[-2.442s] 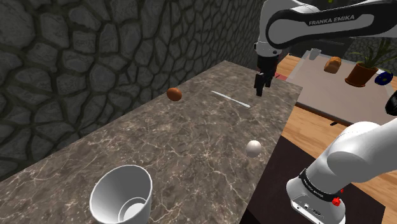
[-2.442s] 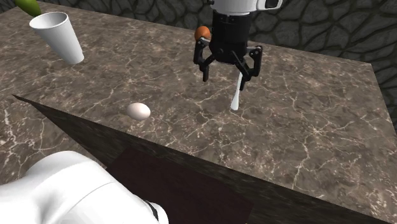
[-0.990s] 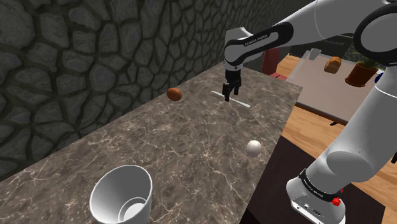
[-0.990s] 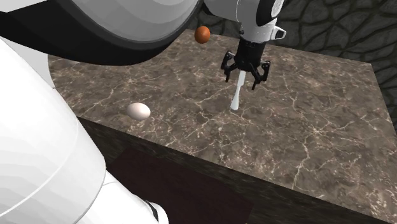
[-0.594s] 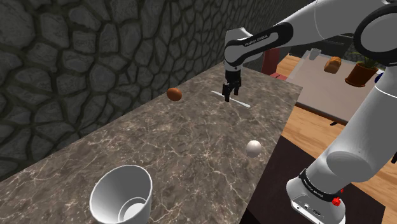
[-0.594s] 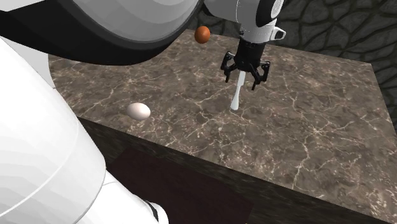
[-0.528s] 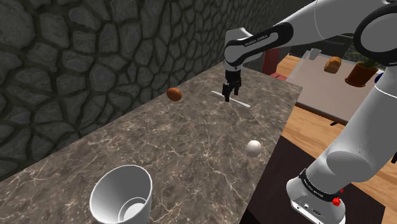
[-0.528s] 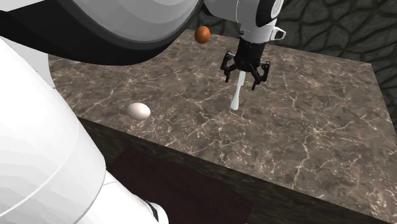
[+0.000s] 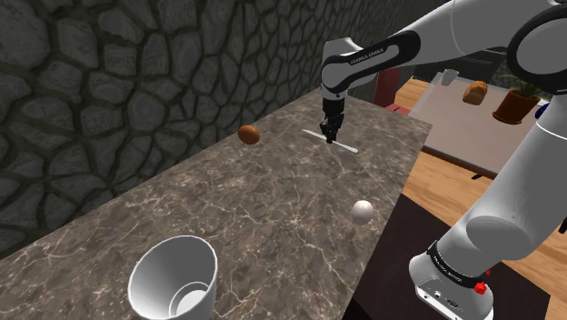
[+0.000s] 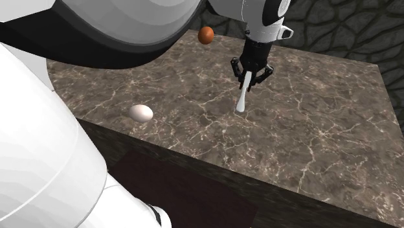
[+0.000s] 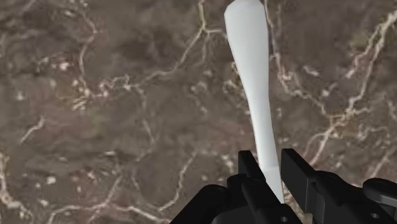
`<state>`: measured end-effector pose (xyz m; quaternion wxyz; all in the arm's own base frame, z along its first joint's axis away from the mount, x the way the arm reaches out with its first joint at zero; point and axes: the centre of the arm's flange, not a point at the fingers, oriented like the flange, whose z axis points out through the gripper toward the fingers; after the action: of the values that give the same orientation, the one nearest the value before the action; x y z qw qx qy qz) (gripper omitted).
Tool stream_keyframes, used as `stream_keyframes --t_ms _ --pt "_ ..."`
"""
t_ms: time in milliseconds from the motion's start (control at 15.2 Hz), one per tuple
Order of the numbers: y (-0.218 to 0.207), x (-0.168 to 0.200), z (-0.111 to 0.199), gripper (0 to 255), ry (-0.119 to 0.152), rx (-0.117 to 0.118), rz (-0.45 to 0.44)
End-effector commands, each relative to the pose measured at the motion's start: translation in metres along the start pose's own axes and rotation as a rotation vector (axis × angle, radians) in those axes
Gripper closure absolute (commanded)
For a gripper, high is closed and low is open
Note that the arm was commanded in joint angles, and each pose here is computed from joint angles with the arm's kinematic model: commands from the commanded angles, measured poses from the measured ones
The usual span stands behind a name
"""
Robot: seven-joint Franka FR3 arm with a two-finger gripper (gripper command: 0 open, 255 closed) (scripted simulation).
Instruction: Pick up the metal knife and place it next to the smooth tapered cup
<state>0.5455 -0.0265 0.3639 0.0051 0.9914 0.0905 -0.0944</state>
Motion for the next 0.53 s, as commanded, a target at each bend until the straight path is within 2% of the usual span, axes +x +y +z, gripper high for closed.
stream_keyframes --t_ms 0,462 --pt "-0.003 0.001 0.007 255 -0.011 0.004 -0.006" --pt "-0.005 -0.005 -0.026 255 -0.011 0.005 -0.006"
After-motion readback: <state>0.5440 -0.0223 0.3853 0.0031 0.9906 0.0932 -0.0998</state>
